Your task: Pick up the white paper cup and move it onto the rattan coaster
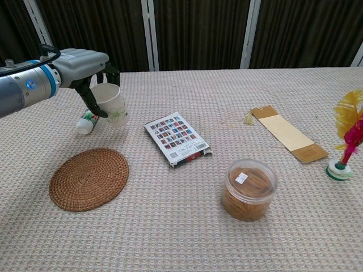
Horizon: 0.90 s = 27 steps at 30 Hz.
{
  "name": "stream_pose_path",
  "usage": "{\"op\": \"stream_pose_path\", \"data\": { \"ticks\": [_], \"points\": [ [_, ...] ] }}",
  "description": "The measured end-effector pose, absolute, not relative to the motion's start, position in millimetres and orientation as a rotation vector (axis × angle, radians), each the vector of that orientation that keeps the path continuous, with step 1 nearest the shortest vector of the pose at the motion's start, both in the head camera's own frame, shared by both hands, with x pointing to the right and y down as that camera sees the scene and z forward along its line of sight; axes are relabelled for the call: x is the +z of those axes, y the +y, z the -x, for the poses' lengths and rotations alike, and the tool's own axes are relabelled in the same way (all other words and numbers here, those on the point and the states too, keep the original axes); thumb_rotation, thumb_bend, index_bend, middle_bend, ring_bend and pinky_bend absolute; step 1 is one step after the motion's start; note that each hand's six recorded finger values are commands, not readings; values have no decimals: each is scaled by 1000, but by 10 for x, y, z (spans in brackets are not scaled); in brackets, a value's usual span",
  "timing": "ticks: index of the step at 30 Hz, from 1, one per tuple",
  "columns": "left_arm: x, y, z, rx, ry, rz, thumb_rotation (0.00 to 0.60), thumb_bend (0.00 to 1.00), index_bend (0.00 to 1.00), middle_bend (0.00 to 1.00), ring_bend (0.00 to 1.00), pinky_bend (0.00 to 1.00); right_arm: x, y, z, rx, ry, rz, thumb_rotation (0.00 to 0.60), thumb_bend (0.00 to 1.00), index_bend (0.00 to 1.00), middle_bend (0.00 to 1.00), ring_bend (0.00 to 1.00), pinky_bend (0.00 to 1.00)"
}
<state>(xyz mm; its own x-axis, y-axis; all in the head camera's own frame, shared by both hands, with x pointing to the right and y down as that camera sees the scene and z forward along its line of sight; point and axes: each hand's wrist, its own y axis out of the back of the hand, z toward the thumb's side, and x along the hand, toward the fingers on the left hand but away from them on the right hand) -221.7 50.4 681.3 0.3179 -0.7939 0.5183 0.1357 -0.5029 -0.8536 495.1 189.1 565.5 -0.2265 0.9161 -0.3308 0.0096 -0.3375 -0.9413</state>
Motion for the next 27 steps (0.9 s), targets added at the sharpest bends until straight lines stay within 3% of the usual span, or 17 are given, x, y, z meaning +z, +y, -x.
{"op": "stream_pose_path", "data": {
  "ticks": [7,13,27],
  "points": [
    [6599,828,2357,-1321,494,1773,600,16,430,386,363,455,5626,1897,-4933,1637,-1173,1325,600,0,0,0,0,0],
    [6726,1159,2600,-1396,368,1787,600,16,427,383,361,454,5618,1888,-4939,1633,-1178,1327,600,0,0,0,0,0],
    [6781,1303,2539,-1401,327,1820,600,12,416,376,346,446,5591,1882,-4974,1632,-1190,1320,600,0,0,0,0,0]
  ]
}}
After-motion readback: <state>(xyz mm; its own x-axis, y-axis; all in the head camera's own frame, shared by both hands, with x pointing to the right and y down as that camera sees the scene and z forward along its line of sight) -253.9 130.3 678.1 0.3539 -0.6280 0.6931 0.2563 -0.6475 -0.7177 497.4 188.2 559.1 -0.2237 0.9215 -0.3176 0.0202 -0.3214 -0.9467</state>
